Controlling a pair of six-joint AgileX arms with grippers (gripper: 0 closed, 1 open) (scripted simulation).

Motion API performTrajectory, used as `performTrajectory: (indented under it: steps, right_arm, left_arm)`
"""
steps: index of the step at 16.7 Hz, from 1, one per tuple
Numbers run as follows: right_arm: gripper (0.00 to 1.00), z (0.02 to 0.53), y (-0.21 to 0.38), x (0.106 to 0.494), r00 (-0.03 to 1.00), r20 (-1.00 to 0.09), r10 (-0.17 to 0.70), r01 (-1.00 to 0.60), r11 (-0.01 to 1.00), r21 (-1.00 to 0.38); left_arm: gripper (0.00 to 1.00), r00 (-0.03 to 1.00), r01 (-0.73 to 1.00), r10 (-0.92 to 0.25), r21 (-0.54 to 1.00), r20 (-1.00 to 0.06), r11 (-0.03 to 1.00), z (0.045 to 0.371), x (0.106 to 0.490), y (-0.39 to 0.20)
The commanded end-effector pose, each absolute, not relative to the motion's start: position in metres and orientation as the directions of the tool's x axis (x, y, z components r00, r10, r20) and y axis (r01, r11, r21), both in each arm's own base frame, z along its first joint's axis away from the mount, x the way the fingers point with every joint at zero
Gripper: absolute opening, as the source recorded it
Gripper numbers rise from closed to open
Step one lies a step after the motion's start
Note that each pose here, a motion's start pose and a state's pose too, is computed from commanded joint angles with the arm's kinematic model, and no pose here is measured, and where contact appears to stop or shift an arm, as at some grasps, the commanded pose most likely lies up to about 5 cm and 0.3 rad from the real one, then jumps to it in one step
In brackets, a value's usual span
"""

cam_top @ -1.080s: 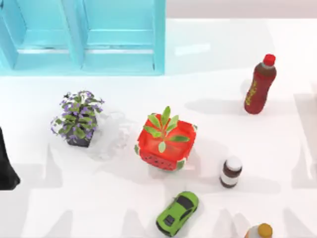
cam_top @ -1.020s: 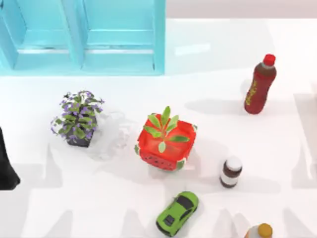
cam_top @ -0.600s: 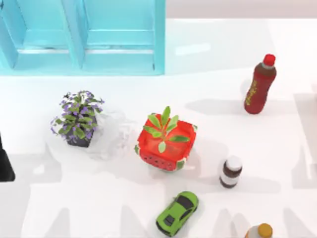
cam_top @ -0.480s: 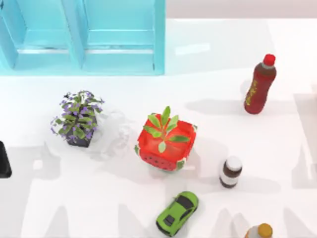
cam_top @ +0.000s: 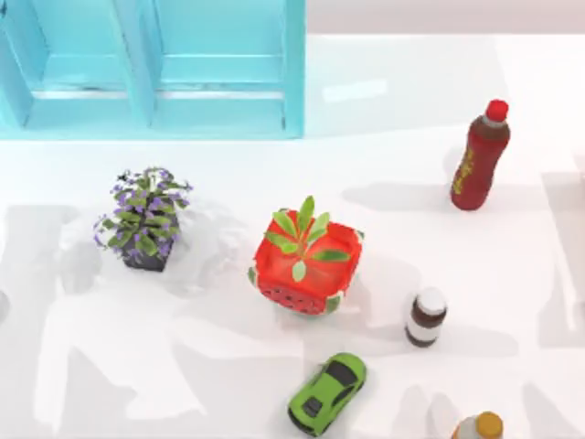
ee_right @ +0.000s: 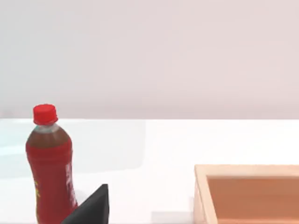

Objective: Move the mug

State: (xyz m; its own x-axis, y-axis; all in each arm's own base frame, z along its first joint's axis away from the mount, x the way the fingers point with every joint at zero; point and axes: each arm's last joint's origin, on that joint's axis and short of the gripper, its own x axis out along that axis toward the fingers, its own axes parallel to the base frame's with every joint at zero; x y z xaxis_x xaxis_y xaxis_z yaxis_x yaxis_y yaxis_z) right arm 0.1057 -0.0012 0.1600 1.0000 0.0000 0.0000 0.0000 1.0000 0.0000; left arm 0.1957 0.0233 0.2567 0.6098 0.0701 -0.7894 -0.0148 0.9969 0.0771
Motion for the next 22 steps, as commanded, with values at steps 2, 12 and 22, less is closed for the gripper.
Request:
performTrajectory:
  steps: [2,12,22]
  right_arm:
    - [1.0,0.16,-0.001,0.106,1.0,0.0,0.0,0.0,1.0,0.0]
    - [1.0,0.16,-0.001,0.106,1.0,0.0,0.0,0.0,1.0,0.0]
    - [1.0,0.16,-0.001,0.106,1.0,0.0,0.0,0.0,1.0,0.0]
  left_arm:
    - [1.0,0.481,-0.005,0.065,0.071,-0.874,0.997,0.261,0.222,0.031]
    - [1.0,0.007,0.02,0.002,0.002,-1.0,1.0,0.239,0.313,0.066]
    - [1.0,-0.004,0.019,-0.001,-0.001,-1.0,1.0,0.206,0.317,0.066]
